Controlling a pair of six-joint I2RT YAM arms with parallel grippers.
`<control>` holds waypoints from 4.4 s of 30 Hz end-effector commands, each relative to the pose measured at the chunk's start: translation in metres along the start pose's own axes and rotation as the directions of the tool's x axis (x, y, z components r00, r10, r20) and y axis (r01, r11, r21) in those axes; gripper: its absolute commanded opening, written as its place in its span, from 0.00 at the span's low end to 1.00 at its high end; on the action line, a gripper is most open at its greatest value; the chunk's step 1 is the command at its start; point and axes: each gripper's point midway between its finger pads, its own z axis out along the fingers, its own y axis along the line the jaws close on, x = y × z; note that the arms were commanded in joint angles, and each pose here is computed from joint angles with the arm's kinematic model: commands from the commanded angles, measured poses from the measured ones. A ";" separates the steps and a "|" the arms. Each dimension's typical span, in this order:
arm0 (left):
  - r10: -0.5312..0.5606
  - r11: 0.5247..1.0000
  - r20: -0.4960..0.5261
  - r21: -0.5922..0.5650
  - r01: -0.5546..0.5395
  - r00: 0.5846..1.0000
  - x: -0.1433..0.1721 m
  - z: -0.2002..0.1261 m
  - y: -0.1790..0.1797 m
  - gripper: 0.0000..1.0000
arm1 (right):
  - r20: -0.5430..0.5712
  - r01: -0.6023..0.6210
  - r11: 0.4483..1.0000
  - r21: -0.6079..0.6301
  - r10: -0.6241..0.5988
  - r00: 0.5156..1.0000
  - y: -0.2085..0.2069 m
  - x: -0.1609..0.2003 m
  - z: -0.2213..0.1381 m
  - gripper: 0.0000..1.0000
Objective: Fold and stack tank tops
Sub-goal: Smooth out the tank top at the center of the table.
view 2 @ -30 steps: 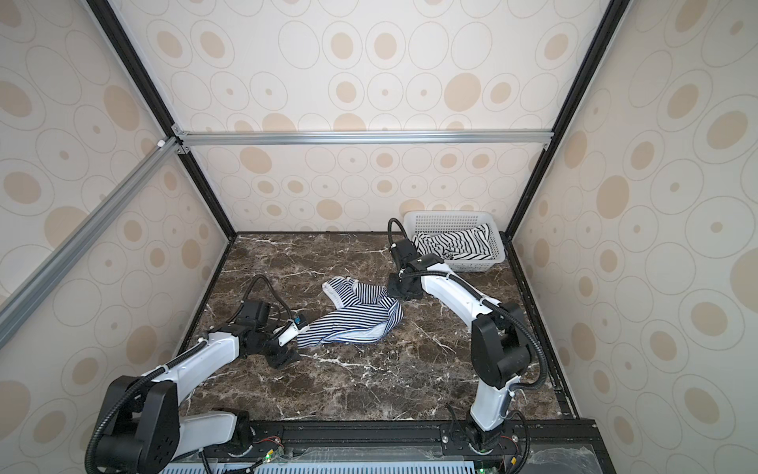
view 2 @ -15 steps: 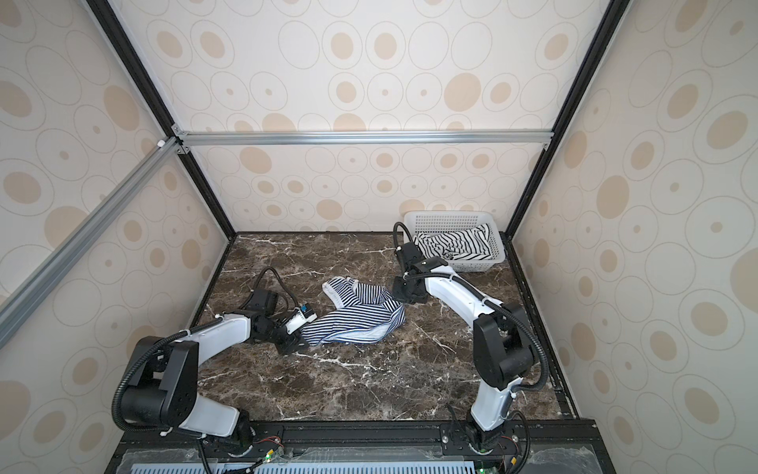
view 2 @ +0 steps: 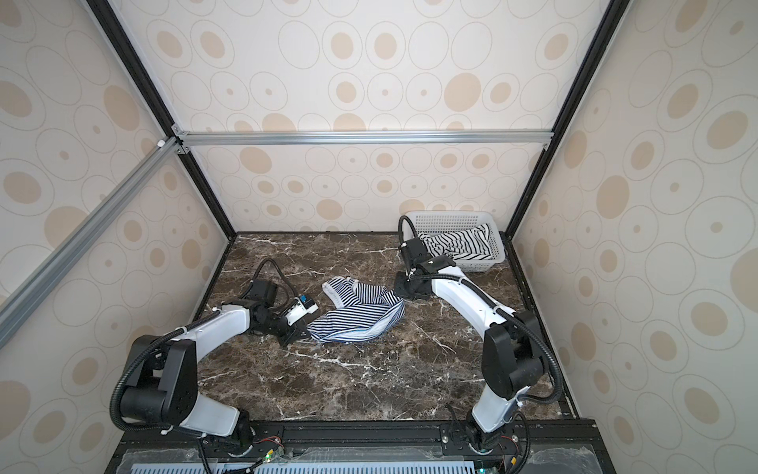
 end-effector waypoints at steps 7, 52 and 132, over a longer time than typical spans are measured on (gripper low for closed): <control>0.119 0.957 0.260 -0.287 -0.040 0.958 -0.127 -0.153 0.020 0.00 | 0.288 0.079 0.980 -0.181 -0.024 0.957 0.041 -0.041 -0.138 0.00; 0.337 0.702 0.536 -0.691 0.173 0.774 -0.242 -0.369 0.033 0.00 | 0.516 0.226 0.913 -0.339 -0.020 0.856 0.101 -0.120 -0.292 0.00; 0.203 0.970 -0.361 0.202 -0.136 0.910 0.132 -0.080 -0.070 0.00 | -0.266 -0.183 0.967 -0.176 0.132 0.955 -0.082 0.258 -0.047 0.05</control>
